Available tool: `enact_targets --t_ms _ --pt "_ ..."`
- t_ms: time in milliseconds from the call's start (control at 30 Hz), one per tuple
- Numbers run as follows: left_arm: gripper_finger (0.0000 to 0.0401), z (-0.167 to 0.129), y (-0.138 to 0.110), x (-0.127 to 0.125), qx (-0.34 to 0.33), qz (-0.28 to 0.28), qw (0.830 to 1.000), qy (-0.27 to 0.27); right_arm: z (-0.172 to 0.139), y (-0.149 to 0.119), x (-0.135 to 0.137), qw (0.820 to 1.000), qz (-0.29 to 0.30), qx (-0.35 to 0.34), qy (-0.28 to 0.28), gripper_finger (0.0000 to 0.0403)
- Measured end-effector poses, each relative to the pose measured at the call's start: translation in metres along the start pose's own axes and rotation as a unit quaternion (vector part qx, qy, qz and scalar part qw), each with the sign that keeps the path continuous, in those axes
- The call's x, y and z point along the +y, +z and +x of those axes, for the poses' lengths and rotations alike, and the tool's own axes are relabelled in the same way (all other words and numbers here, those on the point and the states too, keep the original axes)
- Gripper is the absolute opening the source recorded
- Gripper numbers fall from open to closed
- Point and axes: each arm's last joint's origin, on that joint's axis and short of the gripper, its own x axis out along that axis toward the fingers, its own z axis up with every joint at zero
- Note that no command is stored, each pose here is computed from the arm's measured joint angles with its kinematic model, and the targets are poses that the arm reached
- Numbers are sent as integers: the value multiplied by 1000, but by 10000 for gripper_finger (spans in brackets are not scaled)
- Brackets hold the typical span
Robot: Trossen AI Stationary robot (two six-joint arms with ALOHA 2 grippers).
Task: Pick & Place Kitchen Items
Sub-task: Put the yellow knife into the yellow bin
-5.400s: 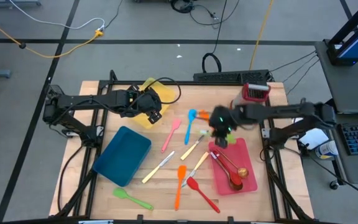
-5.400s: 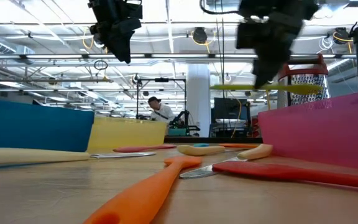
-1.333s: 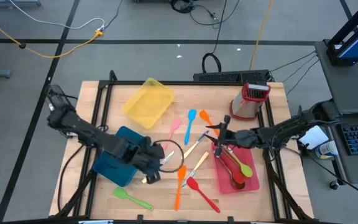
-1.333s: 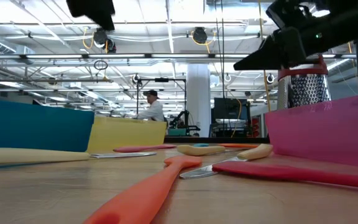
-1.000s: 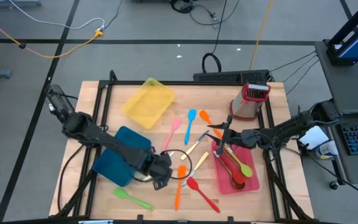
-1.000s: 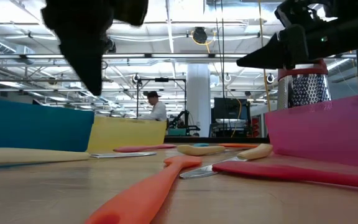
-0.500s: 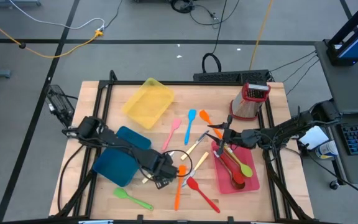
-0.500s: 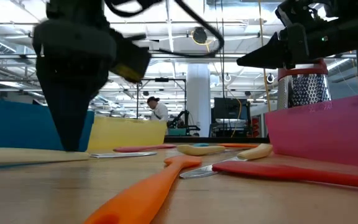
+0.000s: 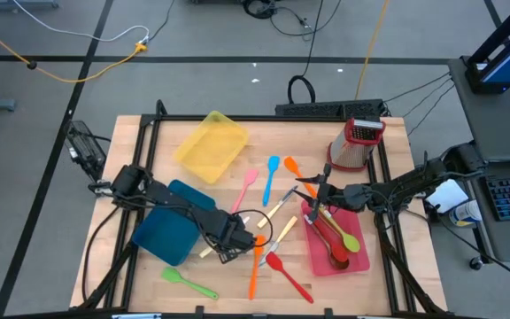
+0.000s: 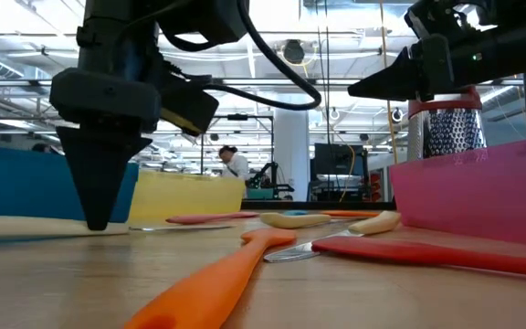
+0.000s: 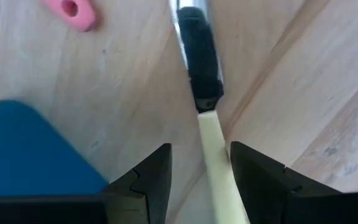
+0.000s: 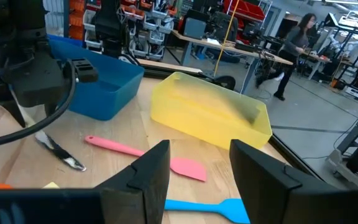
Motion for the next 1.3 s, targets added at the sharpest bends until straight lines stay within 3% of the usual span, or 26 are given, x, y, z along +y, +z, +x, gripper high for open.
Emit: enact_targets --t_ms 200,500,833,967,1167,1300 --pt "153 3 1 -2 2 1 1000 -11 0 0 0 1000 0 0 0 160" --pt "14 0 8 -9 -35 33 998 -48 0 2 0 1000 24 -10 -1 160" --pt "3 0 8 -8 -48 43 997 -34 0 3 0 1000 26 -13 -1 160" --pt "26 0 7 -10 -39 49 997 -42 0 3 0 1000 26 -13 -1 160" --pt "105 5 -6 -18 -21 94 995 -33 0 3 0 1000 26 -13 -1 160" --pt "146 5 -17 -20 5 94 995 -16 0 3 0 1000 25 -12 -1 160"
